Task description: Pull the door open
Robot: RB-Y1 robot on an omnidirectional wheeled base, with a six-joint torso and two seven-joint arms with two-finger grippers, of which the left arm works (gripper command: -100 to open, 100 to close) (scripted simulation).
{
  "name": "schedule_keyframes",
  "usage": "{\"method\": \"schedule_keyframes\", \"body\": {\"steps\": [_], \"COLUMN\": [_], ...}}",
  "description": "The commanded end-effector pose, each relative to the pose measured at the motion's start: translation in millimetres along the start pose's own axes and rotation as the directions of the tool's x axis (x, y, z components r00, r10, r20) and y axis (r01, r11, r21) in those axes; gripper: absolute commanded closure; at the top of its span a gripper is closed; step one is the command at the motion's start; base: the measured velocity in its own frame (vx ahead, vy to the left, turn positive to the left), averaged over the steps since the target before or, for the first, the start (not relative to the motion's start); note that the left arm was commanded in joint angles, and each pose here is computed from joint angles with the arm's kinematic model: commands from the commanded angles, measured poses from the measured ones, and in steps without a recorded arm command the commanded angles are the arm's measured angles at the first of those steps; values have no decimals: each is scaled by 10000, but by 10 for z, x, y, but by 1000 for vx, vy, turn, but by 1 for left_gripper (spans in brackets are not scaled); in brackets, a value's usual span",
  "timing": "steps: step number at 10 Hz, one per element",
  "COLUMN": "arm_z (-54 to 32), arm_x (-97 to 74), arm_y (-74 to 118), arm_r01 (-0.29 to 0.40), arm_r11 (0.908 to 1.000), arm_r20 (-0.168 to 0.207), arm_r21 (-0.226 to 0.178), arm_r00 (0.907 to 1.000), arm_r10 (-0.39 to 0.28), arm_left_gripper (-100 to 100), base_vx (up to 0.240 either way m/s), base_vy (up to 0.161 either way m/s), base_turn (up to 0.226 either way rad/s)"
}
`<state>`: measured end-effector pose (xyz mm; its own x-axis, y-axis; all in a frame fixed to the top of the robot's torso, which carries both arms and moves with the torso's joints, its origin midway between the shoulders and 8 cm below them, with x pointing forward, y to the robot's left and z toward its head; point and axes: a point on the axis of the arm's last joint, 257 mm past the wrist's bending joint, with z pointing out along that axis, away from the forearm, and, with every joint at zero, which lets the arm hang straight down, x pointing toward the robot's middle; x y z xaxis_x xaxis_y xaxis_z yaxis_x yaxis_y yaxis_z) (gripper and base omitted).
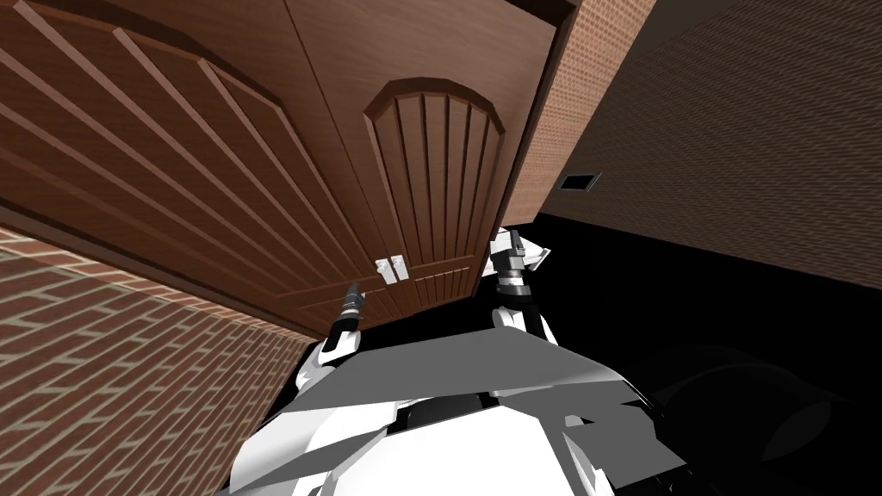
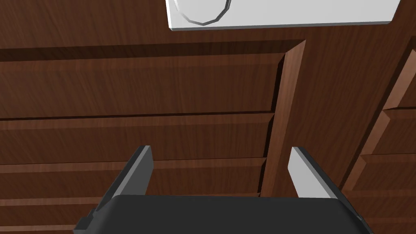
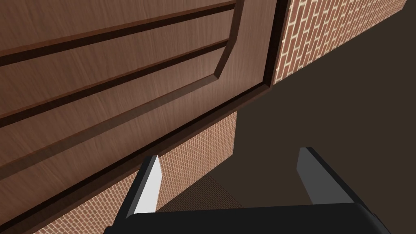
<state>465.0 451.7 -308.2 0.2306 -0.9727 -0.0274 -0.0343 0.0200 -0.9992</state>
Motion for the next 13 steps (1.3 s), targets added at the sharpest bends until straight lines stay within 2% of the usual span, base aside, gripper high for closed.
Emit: {"method": "schedule_keyframes", "body": {"steps": [1, 2, 3, 4, 7, 8, 10, 13], "arm_z": [5, 14, 15, -36, -119, -113, -71, 36], "arm_x": [150, 226, 170, -55, -461, -480, -416, -158], "arm_y": [-47, -72, -49, 16, 105, 103, 74, -17], "arm_r01": [114, 169, 127, -16, -253, -259, -213, -48], "arm_r11": [9999, 9997, 9998, 10000, 9991, 9990, 9994, 10000], "arm_r20": [-261, -391, -298, 46, 685, 730, 665, 324], "arm_r21": [100, 157, 120, -62, -351, -351, -270, -17], "arm_r00": [9996, 9991, 9995, 10000, 9973, 9969, 9975, 9995], "arm_r10": [-111, -163, -124, 16, 276, 284, 230, 48], "arm_left_gripper": [-100, -100, -100, -100, -100, -100, -100, -100], "base_vx": [-203, -152, -61, -36, 25, 149, 171, 196], "base_vy": [-86, -104, -49, 24, 95, 65, 21, -56], "base_turn": [-84, -109, -15, 146, 166, 24, -59, -119]}}
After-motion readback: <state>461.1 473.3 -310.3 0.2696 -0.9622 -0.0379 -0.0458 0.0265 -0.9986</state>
